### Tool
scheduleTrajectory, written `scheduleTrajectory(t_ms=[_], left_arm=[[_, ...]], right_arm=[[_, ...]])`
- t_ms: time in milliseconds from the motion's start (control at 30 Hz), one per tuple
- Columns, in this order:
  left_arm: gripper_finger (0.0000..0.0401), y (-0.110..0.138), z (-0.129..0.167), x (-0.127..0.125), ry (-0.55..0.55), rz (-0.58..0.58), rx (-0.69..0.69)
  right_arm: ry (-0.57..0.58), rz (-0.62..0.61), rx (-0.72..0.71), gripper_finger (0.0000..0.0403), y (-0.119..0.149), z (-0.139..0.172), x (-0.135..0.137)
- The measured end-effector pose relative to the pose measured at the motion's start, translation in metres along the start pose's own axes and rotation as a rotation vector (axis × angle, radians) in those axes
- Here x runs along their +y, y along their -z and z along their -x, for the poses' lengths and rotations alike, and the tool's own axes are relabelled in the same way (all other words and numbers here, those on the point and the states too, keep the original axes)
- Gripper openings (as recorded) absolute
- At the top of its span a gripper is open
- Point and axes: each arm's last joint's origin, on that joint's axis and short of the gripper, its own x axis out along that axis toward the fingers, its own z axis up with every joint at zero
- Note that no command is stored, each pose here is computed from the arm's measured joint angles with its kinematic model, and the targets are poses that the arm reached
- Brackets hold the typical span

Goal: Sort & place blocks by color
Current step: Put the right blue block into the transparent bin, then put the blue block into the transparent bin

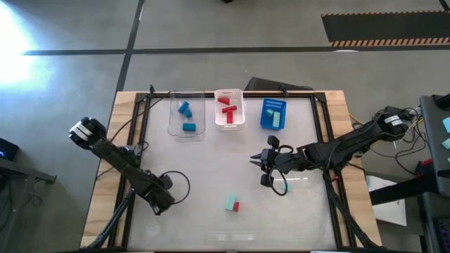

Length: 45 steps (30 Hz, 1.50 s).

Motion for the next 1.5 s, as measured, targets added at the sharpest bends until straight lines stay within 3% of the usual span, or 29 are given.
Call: scheduleTrajectory(t_ms=[167,333,533,733,867,1000,1333,1500], left_arm=[[0.0082,0.001,0.001,0.002,-0.002,0.001,-0.001],[0.0056,-0.001,0.010,-0.002,0.036,-0.001,-0.031],[0.0050,-0.009,0.026,-0.009,0.082,-0.004,-0.256],[0.0051,-0.009,0.040,-0.015,0.100,-0.163,-0.311],[0.0054,-0.009,0.043,-0.018,0.110,-0.374,-0.308],[0.0083,-0.008,0.042,-0.017,0.099,-0.545,-0.271],[0.0223,-0.010,0.035,-0.014,-0.027,-0.918,-0.310],[0.0250,-0.013,0.029,-0.013,-0.092,-1.097,-0.311]], right_arm=[[0.000,0.000,0.000,0.0057,0.000,0.000,0.000],[0.000,0.000,0.000,0.0057,0.000,0.000,0.000],[0.000,0.001,0.000,0.0057,0.000,0.000,0.000],[0.000,0.005,0.001,0.0057,0.000,0.000,0.000],[0.000,0.012,0.000,0.0057,0.000,0.000,0.000],[0.000,0.009,0.001,0.0057,0.000,0.000,0.000],[-0.001,-0.011,-0.006,0.0057,-0.001,0.000,0.000],[-0.003,-0.023,-0.015,0.0057,-0.002,0.000,0.000]])
